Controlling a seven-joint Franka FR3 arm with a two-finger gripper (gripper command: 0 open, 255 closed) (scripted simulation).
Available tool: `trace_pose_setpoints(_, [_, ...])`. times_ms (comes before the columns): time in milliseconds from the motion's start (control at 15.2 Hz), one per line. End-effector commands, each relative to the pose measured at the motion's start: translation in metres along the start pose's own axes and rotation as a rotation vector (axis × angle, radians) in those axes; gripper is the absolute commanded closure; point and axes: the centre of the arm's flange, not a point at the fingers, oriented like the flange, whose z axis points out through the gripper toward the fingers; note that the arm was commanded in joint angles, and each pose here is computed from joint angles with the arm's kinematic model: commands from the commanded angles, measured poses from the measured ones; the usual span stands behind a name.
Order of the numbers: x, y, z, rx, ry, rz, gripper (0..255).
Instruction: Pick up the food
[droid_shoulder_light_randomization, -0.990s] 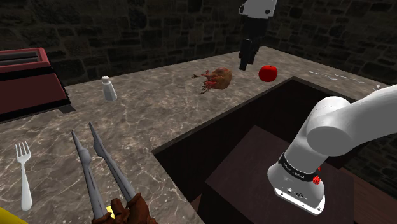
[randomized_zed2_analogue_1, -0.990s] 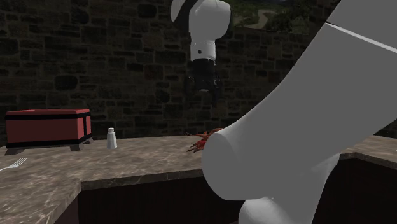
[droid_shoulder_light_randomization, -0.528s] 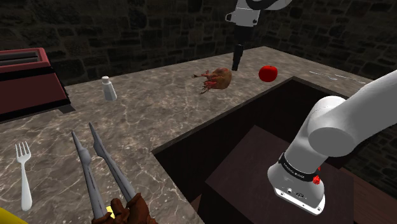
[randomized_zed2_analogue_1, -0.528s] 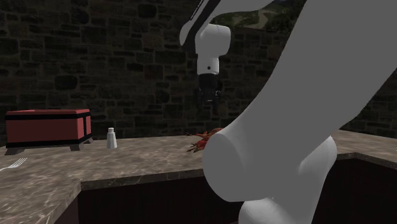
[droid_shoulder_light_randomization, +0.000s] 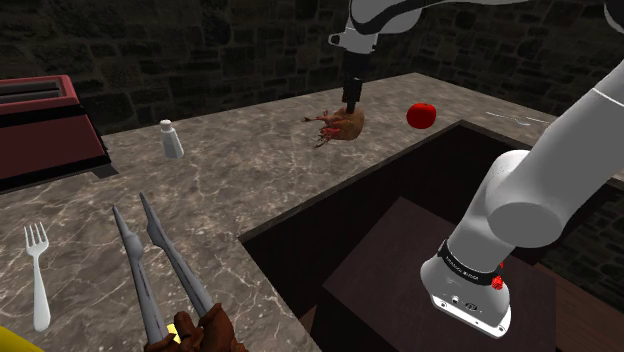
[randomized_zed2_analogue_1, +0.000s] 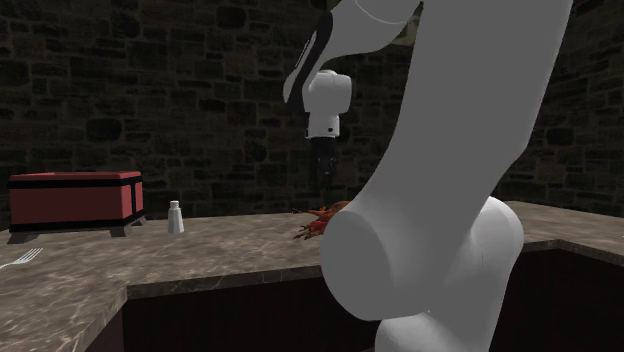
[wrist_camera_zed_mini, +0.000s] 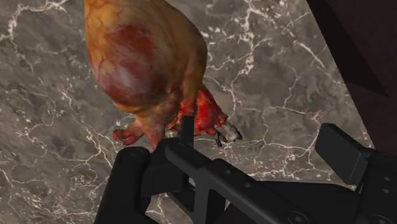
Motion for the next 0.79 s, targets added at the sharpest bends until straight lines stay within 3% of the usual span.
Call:
trace_pose_setpoints(0, [0.016, 0.022, 0.008, -0.005, 0.007, -0.087, 0])
trace_pose_setpoints(396, [0.068, 0.07, 0.035, -0.015, 0.027, -0.327, 0])
trace_pose_setpoints(726, [0.07, 0.073, 0.058, -0.015, 0.028, -0.339, 0])
